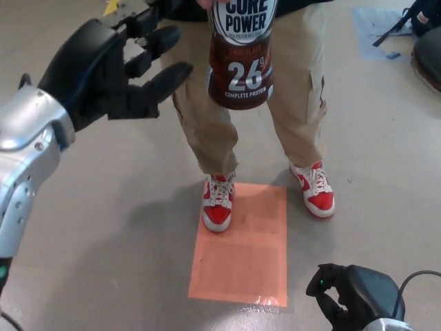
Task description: The robot recieved a bottle of protein shake from a person using its left hand and then shake the protein up and down 2 two times and hand it back to the person
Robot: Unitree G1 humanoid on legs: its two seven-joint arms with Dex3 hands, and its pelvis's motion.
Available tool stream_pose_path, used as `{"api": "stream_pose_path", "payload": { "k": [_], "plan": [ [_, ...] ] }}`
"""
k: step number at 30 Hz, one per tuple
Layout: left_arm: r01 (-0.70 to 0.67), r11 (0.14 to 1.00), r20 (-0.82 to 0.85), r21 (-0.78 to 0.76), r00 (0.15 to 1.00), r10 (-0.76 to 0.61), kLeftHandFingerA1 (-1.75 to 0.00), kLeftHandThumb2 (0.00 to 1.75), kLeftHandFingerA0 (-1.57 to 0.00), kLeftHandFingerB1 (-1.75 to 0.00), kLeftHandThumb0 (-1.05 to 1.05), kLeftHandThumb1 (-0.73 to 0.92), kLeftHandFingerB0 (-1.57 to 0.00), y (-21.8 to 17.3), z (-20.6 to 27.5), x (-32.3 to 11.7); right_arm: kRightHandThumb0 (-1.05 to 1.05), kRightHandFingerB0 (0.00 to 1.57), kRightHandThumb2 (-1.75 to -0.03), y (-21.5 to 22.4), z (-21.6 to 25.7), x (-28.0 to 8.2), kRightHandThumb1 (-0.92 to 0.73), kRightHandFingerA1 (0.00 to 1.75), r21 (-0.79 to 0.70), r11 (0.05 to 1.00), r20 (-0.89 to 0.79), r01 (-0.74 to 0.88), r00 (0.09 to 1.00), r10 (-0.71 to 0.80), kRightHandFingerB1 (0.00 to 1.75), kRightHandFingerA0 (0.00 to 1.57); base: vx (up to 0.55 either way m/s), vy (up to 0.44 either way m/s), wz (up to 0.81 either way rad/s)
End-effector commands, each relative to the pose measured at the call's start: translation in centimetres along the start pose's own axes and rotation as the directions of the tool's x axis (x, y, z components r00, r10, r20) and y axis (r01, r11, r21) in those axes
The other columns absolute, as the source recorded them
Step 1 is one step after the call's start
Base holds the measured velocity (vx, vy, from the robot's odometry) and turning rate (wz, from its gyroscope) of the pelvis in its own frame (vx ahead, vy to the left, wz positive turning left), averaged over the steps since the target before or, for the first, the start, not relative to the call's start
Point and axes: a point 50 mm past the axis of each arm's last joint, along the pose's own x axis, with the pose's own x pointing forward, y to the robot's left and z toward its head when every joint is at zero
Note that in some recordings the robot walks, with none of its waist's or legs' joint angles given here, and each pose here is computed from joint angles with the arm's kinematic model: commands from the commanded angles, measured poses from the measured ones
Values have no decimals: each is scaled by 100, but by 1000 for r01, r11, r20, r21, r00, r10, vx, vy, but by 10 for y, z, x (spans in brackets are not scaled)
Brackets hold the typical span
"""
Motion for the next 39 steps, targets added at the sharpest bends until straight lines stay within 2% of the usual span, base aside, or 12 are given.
{"api": "stream_pose_path", "payload": {
  "k": [1, 6, 7, 8, 17, 18, 19, 20, 21, 22, 26, 39],
  "plan": [
    [320, 910, -217, -263, 900, -379, -47, 90, -15, -12, -80, 55, 0, -36, 28, 11, -52, 84, -109, -1, -15, -8, -61, 84, -49, 999, 4, 21, 1000, -21, 79, 81, 0, 0, 0],
    [342, 903, -235, -258, 885, -403, -36, 61, -17, -7, -79, 68, 0, -40, 36, 17, -51, 84, -115, -4, -13, -6, -56, 82, -36, 999, 9, 39, 999, -38, 80, 79, 0, 0, 0],
    [344, 903, -236, -256, 884, -403, -36, 61, -17, -7, -79, 68, 0, -40, 37, 18, -51, 84, -115, -5, -12, -5, -56, 82, -39, 998, 14, 43, 999, -43, 80, 79, 0, 0, 0],
    [372, 897, -250, -240, 869, -427, -46, 95, -7, -13, -80, 57, 0, -42, 36, 19, -51, 83, -115, -4, -13, -6, -57, 81, -40, 998, 12, 38, 999, -38, 80, 76, 0, 0, 0],
    [392, 878, -297, -275, 834, -465, -39, 92, -1, -10, -80, 55, 0, -58, 28, 39, -51, 87, -115, -3, -13, -7, -56, 84, -33, 998, 14, 48, 999, -47, 81, 84, 0, 0, 0],
    [394, 872, -302, -290, 827, -475, -32, 62, -7, -5, -75, 65, 0, -62, 26, 41, -51, 84, -113, -2, -13, -8, -56, 79, -28, 999, 10, 44, 999, -43, 79, 76, 0, 0, 0],
    [392, 867, -309, -307, 821, -481, -32, 62, -7, -5, -75, 65, 0, -65, 24, 43, -51, 84, -113, -1, -13, -9, -56, 79, -25, 999, 7, 37, 999, -37, 79, 76, 0, 0, 0],
    [395, 865, -315, -310, 816, -485, -35, 90, -1, -8, -79, 52, 0, -68, 22, 43, -51, 85, -112, 0, -15, -10, -56, 79, -24, 999, 4, 36, 999, -36, 79, 76, 0, 0, 0],
    [396, 865, -319, -310, 814, -486, -35, 90, -1, -8, -79, 52, 0, -69, 21, 44, -51, 85, -112, 1, -15, -11, -56, 79, -23, 999, 3, 37, 999, -36, 79, 76, 0, 0, 0],
    [395, 863, -325, -315, 810, -489, -32, 63, -7, -1, -77, 64, 0, -71, 18, 44, -50, 86, -113, 2, -16, -12, -55, 80, -9, 999, -3, 37, 999, -37, 81, 78, 0, 0, 0],
    [382, 856, -342, -349, 798, -496, -29, 88, -3, -1, -84, 54, 0, -73, 4, 45, -51, 85, -114, 2, -18, -13, -56, 79, 21, 1000, -26, 22, 999, -21, 83, 74, 0, 0, 0],
    [296, 884, -405, -362, 804, -435, -27, 86, -5, 0, -83, 53, 0, -64, -25, 44, -52, 85, -117, 7, -18, -15, -56, 84, 8, 1000, -26, -12, 1000, 12, 81, 85, 0, 0, 0]
  ]
}}
